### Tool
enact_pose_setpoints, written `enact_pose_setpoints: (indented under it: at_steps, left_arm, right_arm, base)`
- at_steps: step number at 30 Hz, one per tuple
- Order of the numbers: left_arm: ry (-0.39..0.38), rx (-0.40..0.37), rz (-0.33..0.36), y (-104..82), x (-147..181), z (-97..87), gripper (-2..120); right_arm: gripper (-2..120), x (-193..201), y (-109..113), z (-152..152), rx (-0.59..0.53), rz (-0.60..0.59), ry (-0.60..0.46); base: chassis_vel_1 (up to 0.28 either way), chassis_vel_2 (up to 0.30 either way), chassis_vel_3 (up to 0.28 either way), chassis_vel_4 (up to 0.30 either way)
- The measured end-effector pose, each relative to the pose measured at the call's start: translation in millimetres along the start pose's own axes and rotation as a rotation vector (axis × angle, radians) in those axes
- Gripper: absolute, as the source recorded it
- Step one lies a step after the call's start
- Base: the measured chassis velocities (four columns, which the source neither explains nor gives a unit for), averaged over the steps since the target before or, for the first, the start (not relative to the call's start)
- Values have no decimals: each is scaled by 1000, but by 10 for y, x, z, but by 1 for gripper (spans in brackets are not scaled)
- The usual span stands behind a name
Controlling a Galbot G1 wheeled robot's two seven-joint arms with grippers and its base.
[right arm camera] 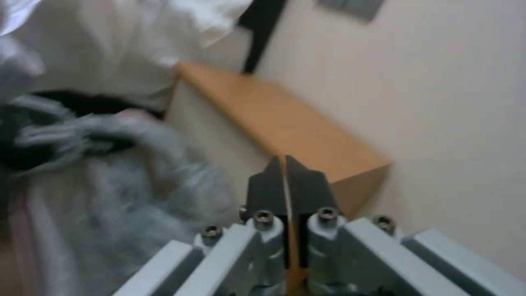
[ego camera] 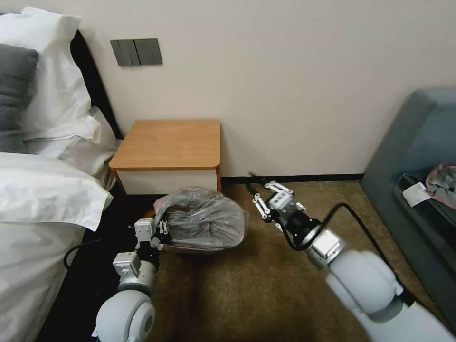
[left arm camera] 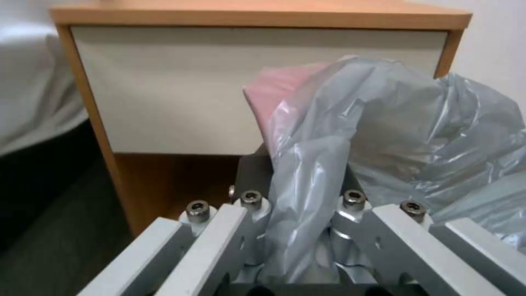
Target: Pick up the garbage bag from the table and place it over the trash can.
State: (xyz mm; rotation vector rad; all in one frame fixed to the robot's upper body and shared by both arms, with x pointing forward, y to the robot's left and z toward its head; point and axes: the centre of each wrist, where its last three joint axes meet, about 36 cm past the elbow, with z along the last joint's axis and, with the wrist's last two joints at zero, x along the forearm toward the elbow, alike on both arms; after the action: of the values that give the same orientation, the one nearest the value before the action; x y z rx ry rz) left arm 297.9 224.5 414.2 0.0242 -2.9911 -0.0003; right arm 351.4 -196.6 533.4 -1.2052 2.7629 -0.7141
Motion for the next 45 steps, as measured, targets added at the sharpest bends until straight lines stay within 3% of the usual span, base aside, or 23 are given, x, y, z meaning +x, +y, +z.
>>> enact_pose_setpoints:
  at_steps: [9,13,22,29,45]
  left_arm:
    - [-9,-28,17,-60,-29,22,9]
    - [-4,-34,18,-74,-52,55,9]
    - [-20,-26,23,-82,-86,51,9]
    - [-43,-1,37,-111,-46,-42,9]
    - [-62,18,77,-257,106,-175,9]
  right_arm:
    - [0,-514,-143,-26,-54,-156,227]
    - [0,-939,40,-45,-54,-248,302]
    - [0,-1506,186,-99,-24,-328,395]
    - [0,-1946,307,154,49,-393,523]
    - [0,-2315,335,372,126,-401,587]
  base:
    - [0,0,0,0]
    - [0,0,0,0]
    - [0,0,0,0]
    - [0,0,0,0]
    - [0,0,0,0]
